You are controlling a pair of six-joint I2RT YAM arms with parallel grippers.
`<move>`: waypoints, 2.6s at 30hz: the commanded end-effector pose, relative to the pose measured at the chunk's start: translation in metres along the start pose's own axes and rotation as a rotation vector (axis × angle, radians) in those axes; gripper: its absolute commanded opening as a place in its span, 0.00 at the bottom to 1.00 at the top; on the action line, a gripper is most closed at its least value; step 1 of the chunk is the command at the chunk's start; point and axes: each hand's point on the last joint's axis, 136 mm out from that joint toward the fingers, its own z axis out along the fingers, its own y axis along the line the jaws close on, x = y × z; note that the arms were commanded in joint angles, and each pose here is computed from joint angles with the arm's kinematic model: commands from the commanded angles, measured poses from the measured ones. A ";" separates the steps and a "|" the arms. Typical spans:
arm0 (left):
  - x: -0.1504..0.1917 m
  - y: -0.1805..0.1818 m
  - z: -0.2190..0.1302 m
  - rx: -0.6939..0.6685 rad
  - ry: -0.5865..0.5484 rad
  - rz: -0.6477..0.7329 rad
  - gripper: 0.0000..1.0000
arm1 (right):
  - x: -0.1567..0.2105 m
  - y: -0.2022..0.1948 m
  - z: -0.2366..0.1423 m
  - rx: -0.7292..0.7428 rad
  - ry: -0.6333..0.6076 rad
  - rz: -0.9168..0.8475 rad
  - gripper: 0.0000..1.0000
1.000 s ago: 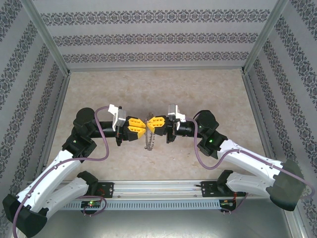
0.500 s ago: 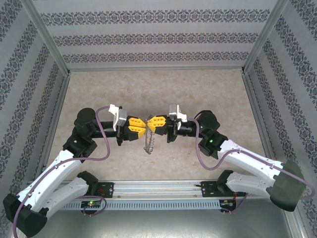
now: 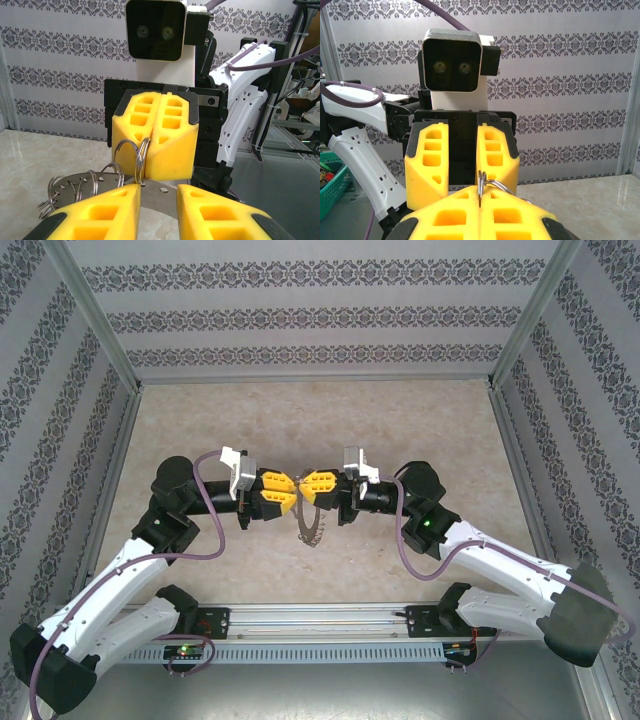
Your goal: Put the keys on the keyring
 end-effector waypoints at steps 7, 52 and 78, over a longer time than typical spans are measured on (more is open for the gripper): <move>-0.010 0.000 0.004 0.004 -0.043 0.040 0.32 | -0.004 0.016 0.001 -0.092 -0.011 -0.026 0.00; 0.050 0.003 -0.009 -0.015 0.646 0.126 0.00 | 0.046 -0.009 -0.013 0.149 0.380 -0.054 0.28; 0.058 0.002 0.005 -0.016 0.666 0.156 0.00 | 0.056 -0.004 -0.008 0.107 0.390 -0.037 0.00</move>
